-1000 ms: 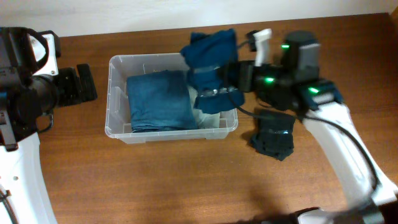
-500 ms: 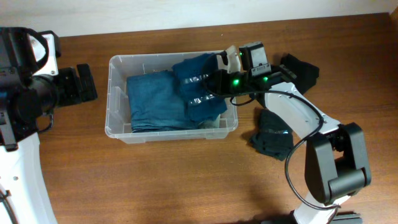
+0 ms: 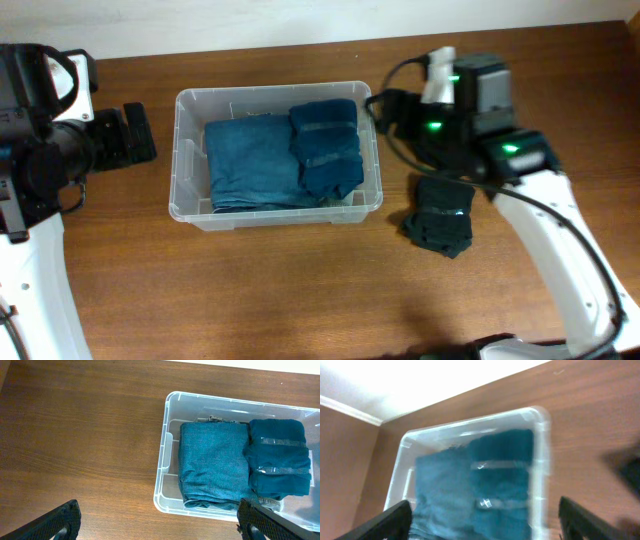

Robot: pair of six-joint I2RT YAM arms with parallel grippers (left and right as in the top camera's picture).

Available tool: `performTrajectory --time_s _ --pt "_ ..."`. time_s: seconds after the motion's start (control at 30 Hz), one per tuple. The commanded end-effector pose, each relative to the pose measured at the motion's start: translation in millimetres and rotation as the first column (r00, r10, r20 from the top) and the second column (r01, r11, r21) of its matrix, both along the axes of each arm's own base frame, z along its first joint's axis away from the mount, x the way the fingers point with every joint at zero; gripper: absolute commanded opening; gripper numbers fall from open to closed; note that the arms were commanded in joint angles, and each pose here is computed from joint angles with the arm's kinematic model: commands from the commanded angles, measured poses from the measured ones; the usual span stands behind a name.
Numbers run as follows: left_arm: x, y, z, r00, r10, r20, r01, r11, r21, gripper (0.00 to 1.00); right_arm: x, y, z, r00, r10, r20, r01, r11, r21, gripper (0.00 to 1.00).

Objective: Pack container
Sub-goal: 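Place the teal garment into the bin's right side and release, then grasp the black garment at the back right with the right gripper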

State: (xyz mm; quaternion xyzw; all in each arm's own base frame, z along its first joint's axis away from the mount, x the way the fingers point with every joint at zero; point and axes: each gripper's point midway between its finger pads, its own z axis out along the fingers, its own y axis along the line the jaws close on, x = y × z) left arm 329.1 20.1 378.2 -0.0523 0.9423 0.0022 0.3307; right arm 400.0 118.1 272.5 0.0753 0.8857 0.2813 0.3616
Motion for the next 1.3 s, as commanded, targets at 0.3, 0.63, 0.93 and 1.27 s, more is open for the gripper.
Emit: performTrajectory --time_s 0.3,0.63,0.93,1.27 --pt "0.6 1.4 -0.8 1.000 0.012 -0.003 -0.012 1.000 -0.002 0.99 3.4 -197.3 -82.9 0.866 -0.431 -0.252 0.416 0.902 -0.112 1.00" --pt "0.6 1.5 -0.8 1.000 0.013 -0.003 -0.013 1.000 -0.002 1.00 23.6 -204.5 -203.6 0.816 -0.330 -0.475 0.344 0.937 -0.061 1.00" --pt "0.6 1.5 -0.8 1.000 0.012 -0.003 -0.012 1.000 -0.001 0.99 48.1 -190.0 -240.6 0.853 -0.231 -0.469 0.298 0.952 0.073 0.81" --pt "0.6 1.4 -0.8 1.000 0.012 -0.003 -0.012 1.000 -0.002 0.99 39.1 -190.1 -281.7 0.786 -0.253 -0.563 0.340 0.939 0.053 0.39"
